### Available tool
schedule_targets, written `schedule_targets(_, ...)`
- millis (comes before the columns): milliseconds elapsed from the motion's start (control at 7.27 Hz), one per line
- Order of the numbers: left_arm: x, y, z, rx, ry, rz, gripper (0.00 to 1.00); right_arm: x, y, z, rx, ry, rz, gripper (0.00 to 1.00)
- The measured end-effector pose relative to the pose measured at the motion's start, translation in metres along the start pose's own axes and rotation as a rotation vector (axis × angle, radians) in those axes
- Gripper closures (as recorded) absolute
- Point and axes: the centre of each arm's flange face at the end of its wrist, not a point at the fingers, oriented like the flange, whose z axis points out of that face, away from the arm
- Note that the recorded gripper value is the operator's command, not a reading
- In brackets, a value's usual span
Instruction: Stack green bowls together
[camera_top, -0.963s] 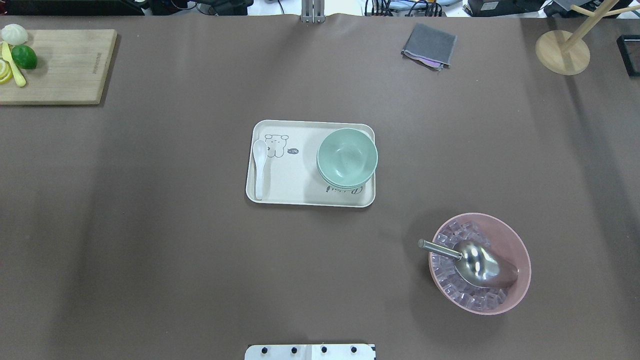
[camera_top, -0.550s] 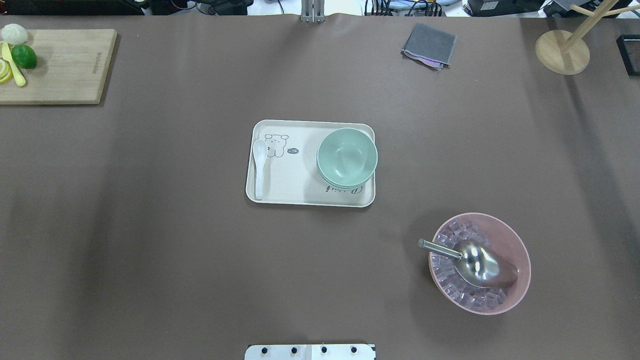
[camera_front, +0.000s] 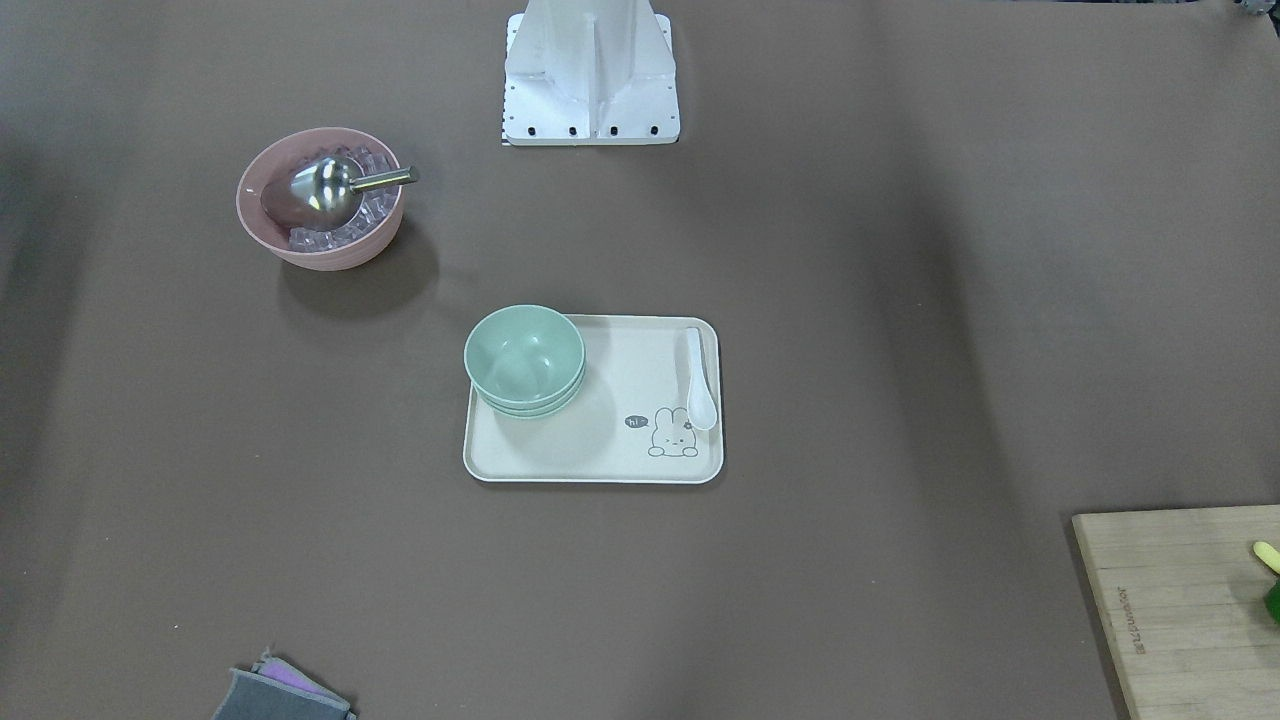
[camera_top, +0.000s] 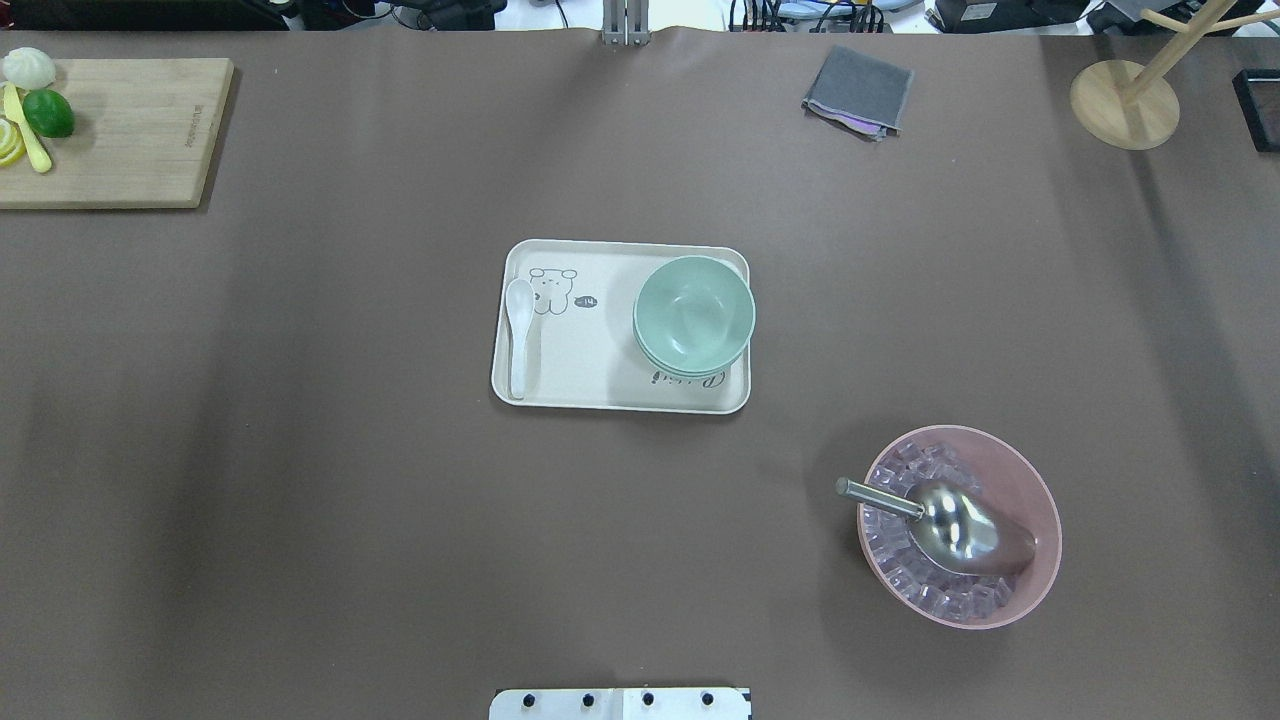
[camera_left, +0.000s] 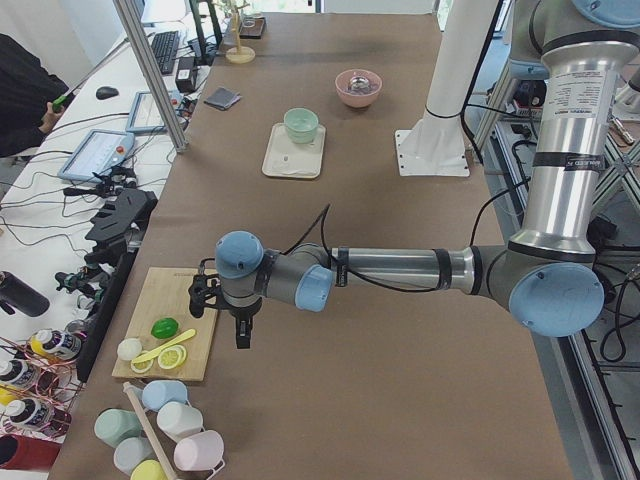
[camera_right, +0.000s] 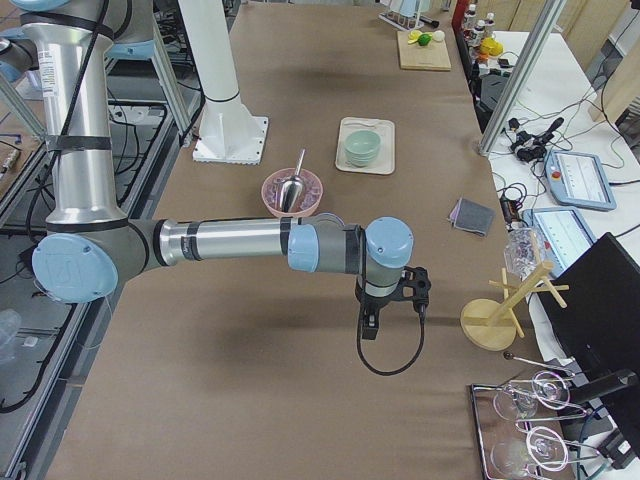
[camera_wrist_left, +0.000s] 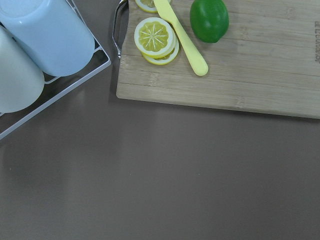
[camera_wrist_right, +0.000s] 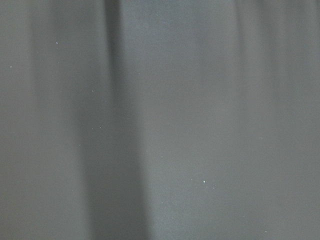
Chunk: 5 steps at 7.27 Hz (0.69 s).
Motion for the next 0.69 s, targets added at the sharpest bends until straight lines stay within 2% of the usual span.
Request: schedule_targets(688, -0.0023, 0.002, 0.0014, -0.003, -0.002, -0.004, 0.02, -0.0006, -0.0003, 0.0003, -0.001, -0.008, -0.001, 0.0)
